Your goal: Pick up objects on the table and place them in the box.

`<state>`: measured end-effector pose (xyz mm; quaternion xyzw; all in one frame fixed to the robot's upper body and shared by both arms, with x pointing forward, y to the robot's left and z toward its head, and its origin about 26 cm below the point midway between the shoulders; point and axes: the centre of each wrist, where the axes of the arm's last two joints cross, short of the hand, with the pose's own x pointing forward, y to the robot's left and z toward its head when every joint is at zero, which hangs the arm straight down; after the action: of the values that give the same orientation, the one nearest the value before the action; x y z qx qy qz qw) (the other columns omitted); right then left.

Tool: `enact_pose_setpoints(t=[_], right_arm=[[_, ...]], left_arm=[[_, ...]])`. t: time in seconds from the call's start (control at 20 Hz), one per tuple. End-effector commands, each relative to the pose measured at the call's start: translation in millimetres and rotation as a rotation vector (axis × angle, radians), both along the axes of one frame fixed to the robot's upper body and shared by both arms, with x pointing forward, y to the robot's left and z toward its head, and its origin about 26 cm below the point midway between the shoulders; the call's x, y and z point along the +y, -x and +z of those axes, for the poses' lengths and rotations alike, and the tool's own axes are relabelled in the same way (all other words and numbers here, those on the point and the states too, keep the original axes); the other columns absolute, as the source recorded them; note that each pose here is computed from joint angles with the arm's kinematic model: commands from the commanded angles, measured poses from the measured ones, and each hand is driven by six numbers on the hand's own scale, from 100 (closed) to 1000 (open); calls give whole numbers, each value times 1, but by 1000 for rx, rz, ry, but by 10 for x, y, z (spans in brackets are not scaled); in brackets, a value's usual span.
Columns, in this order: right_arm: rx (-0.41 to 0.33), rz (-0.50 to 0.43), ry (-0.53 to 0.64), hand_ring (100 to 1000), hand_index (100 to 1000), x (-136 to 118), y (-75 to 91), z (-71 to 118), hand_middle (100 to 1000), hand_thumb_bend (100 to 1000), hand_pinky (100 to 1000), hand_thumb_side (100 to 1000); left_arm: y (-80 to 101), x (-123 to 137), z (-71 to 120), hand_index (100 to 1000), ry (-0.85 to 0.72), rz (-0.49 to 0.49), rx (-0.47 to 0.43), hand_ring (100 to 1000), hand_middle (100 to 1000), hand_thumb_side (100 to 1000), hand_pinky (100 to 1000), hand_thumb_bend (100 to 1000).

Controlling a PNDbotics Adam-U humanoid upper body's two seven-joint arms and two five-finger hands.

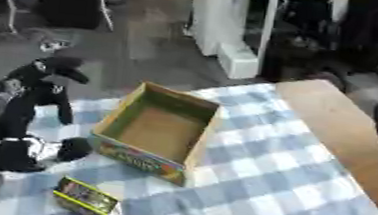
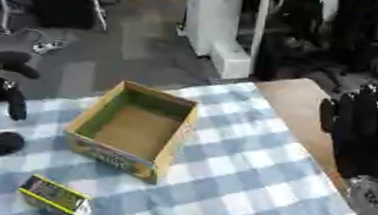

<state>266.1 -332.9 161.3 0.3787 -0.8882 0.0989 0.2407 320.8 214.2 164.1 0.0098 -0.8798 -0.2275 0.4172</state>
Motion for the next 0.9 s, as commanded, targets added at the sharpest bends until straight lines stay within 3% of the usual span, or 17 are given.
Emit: enact_pose_setpoints(t=[0.05,0.4,0.6,0.65,0.75,0.9], right_arm=[[-177,0,57,286,427,-34,4,108,261,100,351,840],[-177,-2,56,286,426,-37,3,112,260,100,351,840],[-176,-4,57,286,426,-40,5,110,260,100,351,840],[-175,-4,57,286,426,-42,6,111,260,100,351,840],[-174,-4,57,286,426,-42,5,113,260,100,351,840],[-172,-4,58,285,426,-43,5,116,260,100,351,834]], left_arm=[[-2,5,59,821,17,1,-18,284,602,520,303,882],[2,8,49,822,31,10,-16,289,605,509,308,896],[-39,125,95,826,-79,50,-79,331,635,497,365,967],[-66,179,100,827,-122,70,-106,336,638,482,371,922],[-128,269,60,834,-195,97,-135,335,642,492,376,983],[-218,381,-45,859,-254,94,-129,340,647,486,479,1000]])
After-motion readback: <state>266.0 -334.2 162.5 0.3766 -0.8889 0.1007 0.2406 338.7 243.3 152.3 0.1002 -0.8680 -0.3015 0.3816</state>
